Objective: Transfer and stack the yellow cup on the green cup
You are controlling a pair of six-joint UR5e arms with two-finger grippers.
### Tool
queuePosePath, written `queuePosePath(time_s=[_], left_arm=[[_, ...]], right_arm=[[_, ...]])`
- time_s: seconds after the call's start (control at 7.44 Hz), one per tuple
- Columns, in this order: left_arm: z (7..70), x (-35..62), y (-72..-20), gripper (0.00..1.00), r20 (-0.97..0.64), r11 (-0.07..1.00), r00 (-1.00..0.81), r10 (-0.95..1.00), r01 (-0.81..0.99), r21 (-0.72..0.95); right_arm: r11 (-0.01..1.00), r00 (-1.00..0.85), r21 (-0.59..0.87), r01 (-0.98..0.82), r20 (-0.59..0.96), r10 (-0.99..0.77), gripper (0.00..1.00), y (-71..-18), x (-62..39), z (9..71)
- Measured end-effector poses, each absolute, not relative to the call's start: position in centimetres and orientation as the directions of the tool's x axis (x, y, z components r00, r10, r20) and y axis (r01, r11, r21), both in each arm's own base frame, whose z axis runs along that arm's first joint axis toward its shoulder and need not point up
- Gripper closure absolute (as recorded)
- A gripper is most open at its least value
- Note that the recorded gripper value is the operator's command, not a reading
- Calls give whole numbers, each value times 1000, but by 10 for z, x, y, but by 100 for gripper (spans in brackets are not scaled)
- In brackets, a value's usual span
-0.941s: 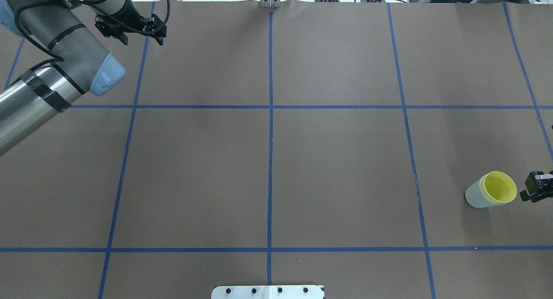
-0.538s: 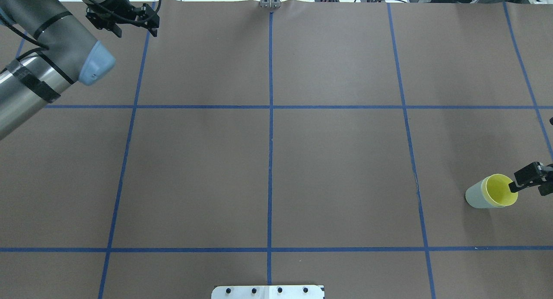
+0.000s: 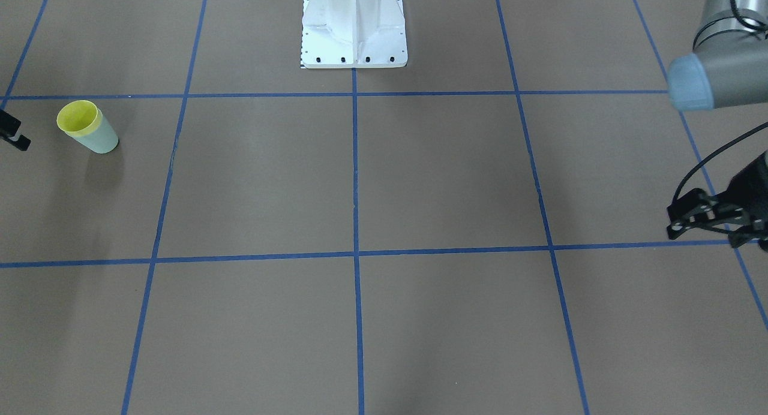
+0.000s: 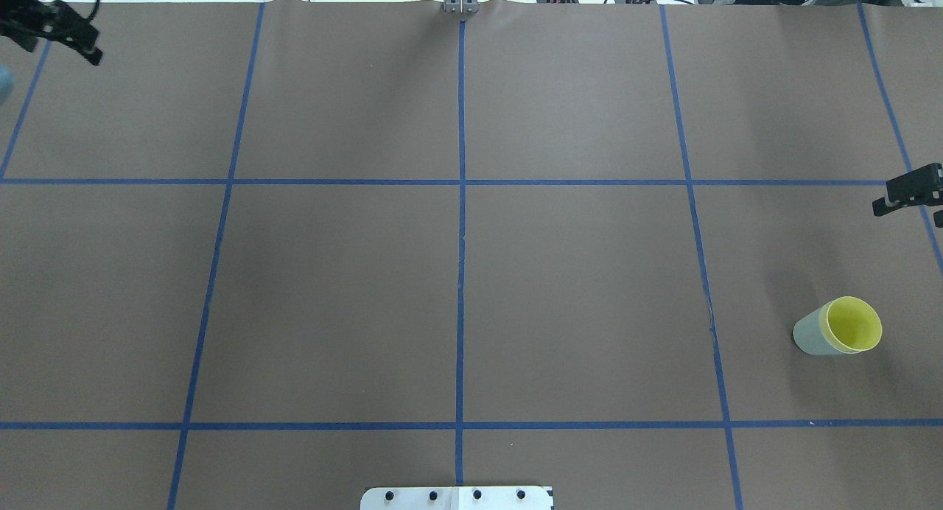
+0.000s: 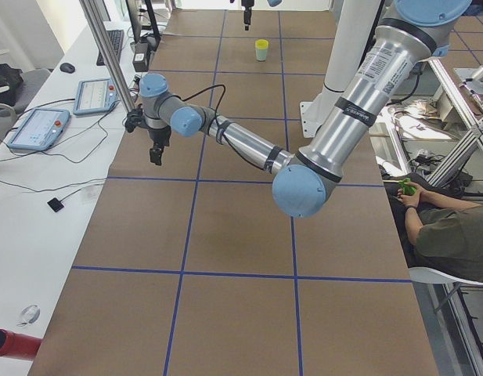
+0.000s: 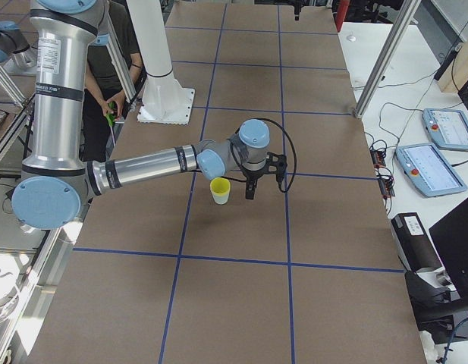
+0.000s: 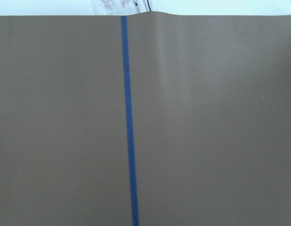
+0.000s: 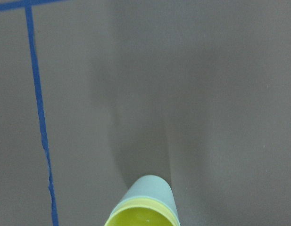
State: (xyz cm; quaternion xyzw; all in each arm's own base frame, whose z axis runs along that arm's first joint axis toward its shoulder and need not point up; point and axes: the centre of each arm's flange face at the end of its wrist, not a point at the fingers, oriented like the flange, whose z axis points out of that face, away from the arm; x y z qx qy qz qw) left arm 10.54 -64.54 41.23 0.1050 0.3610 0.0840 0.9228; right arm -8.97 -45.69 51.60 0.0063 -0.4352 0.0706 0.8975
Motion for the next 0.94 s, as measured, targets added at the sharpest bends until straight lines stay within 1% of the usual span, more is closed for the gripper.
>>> queuePosePath(time_s=[0.13,0.27,0.4,0.54,0.81,0.94], left_arm=[[444,56,-629,1,-638,962,728,249,-111,248],[480,12,-607,1,-667,971,710,224,-102,218],[515,-26,-580,1,-697,976,688,203,-85,200],[537,-51,-550,1,-707,974,675,212,-86,210],[549,-67,-503,1,-698,969,679,229,-93,228],[554,-68,-488,1,-698,971,679,225,-94,222]], right_arm=[[989,623,-25,-146,774,111,0,-475,-81,521],[988,636,-5,-152,765,101,0,-491,-73,528],[988,644,6,-157,759,98,0,-501,-64,535],[987,651,8,-162,753,100,0,-507,-55,541],[987,666,-2,-163,738,111,0,-511,-35,550],[990,678,4,-141,729,93,0,-511,-27,555]])
